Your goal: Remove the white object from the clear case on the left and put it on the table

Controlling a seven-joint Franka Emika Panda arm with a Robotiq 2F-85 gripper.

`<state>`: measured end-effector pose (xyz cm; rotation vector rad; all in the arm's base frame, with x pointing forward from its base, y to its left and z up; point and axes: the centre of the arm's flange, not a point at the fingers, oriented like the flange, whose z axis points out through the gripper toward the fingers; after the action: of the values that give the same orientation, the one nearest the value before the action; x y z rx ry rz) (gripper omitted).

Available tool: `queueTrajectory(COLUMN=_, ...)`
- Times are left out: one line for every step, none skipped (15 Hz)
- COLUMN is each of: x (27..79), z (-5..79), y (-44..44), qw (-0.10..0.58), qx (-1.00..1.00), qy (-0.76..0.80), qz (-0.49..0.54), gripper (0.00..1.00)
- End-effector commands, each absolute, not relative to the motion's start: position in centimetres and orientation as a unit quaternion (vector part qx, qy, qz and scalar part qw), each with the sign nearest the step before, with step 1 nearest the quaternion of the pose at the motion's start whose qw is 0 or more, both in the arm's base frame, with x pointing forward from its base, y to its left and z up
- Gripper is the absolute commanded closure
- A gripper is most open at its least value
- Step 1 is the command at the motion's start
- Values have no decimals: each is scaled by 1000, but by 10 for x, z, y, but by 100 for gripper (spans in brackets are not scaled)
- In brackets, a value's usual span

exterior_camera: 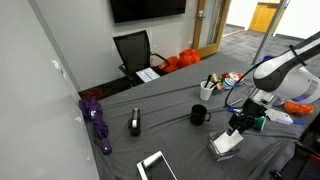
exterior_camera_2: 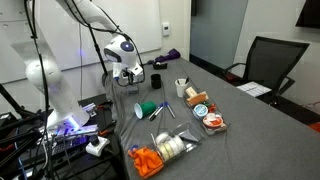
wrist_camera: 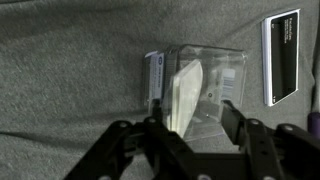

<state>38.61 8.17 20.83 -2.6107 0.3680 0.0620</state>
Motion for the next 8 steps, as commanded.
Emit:
queueTrajectory(x=396, z=195, y=82, qw=250, qx=-958, qy=138, qz=15, gripper=69)
queueTrajectory(x=396, z=195, y=82, qw=250, qx=-958, qy=138, qz=15, gripper=75)
queueTrajectory(x=397, z=194, y=83, qw=249, qx=-958, qy=139, qz=16, gripper=83)
queueTrajectory(x=398, z=193, y=83, qw=249, qx=-958, qy=139, qz=16, gripper=89)
queueTrajectory(x=398, z=193, y=82, qw=249, qx=-958, qy=140, qz=16, gripper=97)
queueTrajectory(x=398, z=193, y=82, qw=248, qx=-959, qy=139, qz=15, gripper=99)
queueTrajectory(x=398, z=193, y=82, qw=248, qx=-959, qy=139, qz=15, gripper=100)
queueTrajectory(x=398, z=195, y=82, qw=249, qx=-958, qy=139, qz=14, gripper=100)
